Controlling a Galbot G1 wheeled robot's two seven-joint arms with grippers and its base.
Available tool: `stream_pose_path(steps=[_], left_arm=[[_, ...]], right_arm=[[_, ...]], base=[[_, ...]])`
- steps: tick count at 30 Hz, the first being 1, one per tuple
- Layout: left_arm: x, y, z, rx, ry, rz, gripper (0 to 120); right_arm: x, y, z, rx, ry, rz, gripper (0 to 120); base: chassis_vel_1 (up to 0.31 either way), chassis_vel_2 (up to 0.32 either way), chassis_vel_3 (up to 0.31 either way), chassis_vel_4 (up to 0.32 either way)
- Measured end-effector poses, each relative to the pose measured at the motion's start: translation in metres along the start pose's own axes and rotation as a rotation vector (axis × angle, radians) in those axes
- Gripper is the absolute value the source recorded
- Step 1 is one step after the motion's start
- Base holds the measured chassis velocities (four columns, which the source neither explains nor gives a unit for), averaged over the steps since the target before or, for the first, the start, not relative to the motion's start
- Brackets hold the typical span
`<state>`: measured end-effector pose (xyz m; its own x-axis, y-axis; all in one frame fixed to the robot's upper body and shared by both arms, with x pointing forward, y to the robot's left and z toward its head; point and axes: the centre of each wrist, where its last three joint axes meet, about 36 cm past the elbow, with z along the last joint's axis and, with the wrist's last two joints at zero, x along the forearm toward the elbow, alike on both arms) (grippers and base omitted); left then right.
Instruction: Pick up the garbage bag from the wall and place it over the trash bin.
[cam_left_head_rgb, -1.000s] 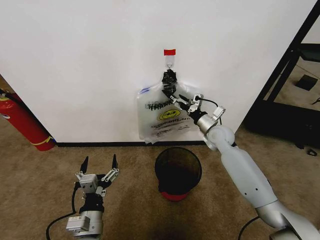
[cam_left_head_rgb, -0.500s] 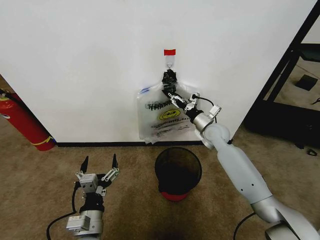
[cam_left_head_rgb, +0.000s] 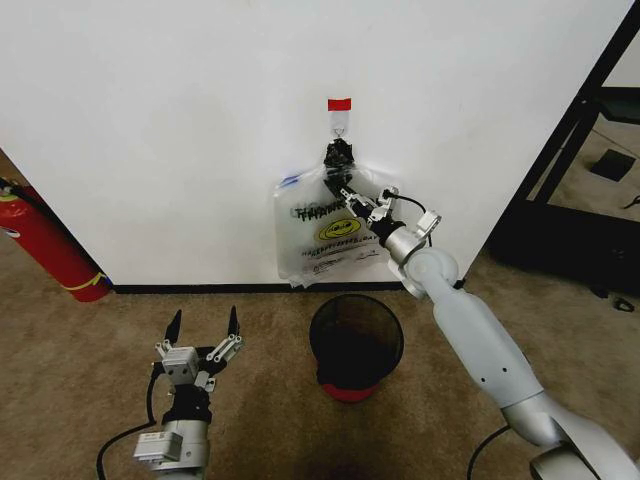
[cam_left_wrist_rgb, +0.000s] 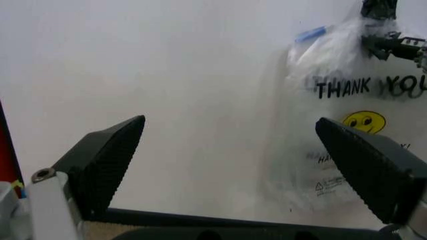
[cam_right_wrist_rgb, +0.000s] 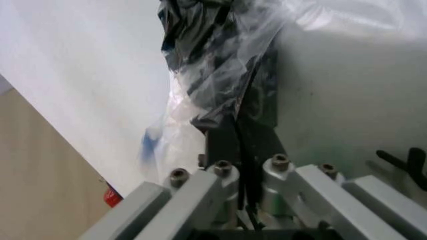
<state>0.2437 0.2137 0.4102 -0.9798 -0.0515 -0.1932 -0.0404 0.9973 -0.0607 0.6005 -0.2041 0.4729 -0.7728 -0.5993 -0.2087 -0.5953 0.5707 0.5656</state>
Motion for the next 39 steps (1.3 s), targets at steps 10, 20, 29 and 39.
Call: stream_pose_path(steps=[10,20,29,39], left_arm=[[0.0,0.0,0.0,0.001,0.0,-0.002,100],[-0.001,-0.001,0.001,0.001,0.002,-0.002,100],[-0.002,-0.001,0.001,0.0,-0.001,0.005,100],[-0.001,-0.001,0.0,-0.001,-0.002,0.012,100]], right_arm=[[0.009,0.01,-0.003,0.004,-0.01,-0.01,0],[0.037,0.021,0.002,0.036,-0.009,-0.016,0],[0.076,0.034,0.016,0.042,0.008,-0.015,0],[0.113,0.048,0.039,0.034,0.031,-0.002,0]], base=[[0.0,0.0,0.0,0.0],[0.0,0.0,0.0,0.0],[0.0,0.0,0.0,0.0],[0.0,0.0,0.0,0.0]])
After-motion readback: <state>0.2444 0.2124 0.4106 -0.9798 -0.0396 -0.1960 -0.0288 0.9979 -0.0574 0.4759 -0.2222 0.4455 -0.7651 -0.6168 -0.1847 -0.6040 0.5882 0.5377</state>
